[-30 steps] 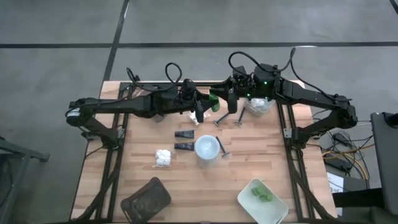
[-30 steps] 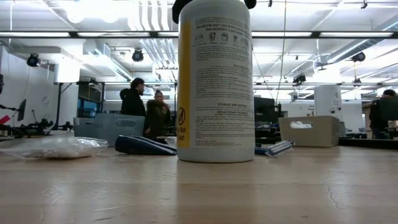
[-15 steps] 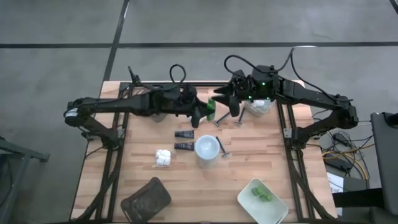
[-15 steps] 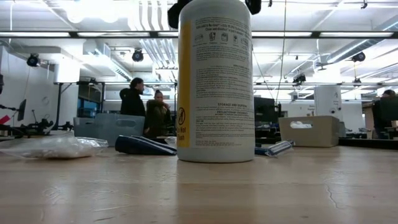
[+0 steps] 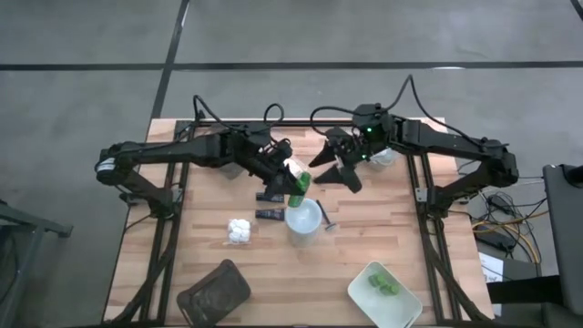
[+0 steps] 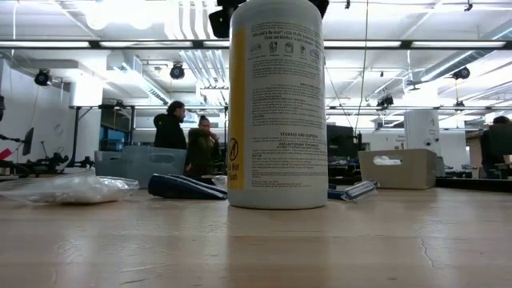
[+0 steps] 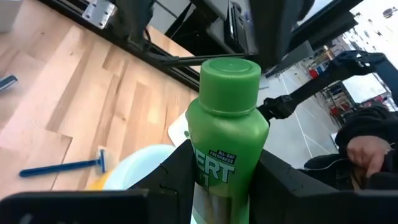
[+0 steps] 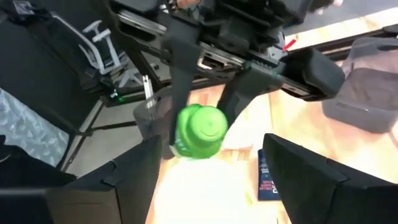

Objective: Pick & Place Travel size toiletries
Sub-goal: Put the green shampoo into the white bin

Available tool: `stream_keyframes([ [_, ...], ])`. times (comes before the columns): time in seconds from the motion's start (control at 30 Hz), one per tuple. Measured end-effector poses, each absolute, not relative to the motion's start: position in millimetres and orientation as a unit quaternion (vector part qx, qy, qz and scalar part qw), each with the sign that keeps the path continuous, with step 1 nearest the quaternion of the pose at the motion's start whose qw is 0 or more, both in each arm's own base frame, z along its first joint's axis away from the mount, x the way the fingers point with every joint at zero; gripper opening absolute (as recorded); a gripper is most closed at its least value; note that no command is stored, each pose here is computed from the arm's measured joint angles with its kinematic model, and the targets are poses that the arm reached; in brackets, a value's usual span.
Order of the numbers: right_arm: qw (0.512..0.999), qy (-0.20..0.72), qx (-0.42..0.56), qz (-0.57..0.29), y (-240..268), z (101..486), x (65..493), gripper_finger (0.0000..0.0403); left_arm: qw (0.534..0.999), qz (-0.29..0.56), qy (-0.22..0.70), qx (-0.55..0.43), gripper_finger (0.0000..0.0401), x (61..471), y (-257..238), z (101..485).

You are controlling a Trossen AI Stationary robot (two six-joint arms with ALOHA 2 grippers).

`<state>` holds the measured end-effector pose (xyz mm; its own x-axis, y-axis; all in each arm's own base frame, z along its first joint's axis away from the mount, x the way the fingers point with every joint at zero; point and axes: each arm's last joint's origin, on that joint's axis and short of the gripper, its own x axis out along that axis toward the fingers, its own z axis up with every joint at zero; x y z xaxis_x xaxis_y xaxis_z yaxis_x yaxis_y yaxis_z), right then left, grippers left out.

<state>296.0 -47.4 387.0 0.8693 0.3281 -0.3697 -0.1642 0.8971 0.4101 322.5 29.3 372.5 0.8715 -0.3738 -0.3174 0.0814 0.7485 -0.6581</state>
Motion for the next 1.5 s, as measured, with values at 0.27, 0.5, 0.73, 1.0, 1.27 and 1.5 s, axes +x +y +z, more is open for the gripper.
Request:
stream_keyframes([
  [0.27, 0.944, 0.218, 0.189, 0.162, -48.3, 375.9, 314.1, 0.0279, 0.907, -0.123, 0.227, -0.333, 0.0122, 322.0, 29.2, 371.2],
  [0.5, 0.944, 0.207, 0.187, 0.176, -48.3, 376.7, 316.5, 0.0230, 0.905, -0.121, 0.234, -0.333, 0.0123, 321.4, 29.2, 369.6],
  [0.73, 0.943, 0.210, 0.189, 0.176, -48.6, 374.7, 318.3, 0.0185, 0.909, -0.117, 0.231, -0.326, 0.0123, 321.6, 29.5, 369.8],
  [1.0, 0.946, 0.206, 0.174, 0.178, -48.9, 375.0, 318.4, 0.0136, 0.914, -0.110, 0.226, -0.319, 0.0123, 322.0, 30.1, 370.1],
  [1.27, 0.947, 0.205, 0.165, 0.182, -48.9, 374.9, 318.3, 0.0085, 0.919, -0.112, 0.223, -0.306, 0.0123, 322.1, 30.0, 370.3],
  [1.5, 0.946, 0.205, 0.167, 0.189, -48.9, 376.2, 316.1, 0.0097, 0.922, -0.099, 0.219, -0.305, 0.0136, 322.5, 30.8, 370.5],
])
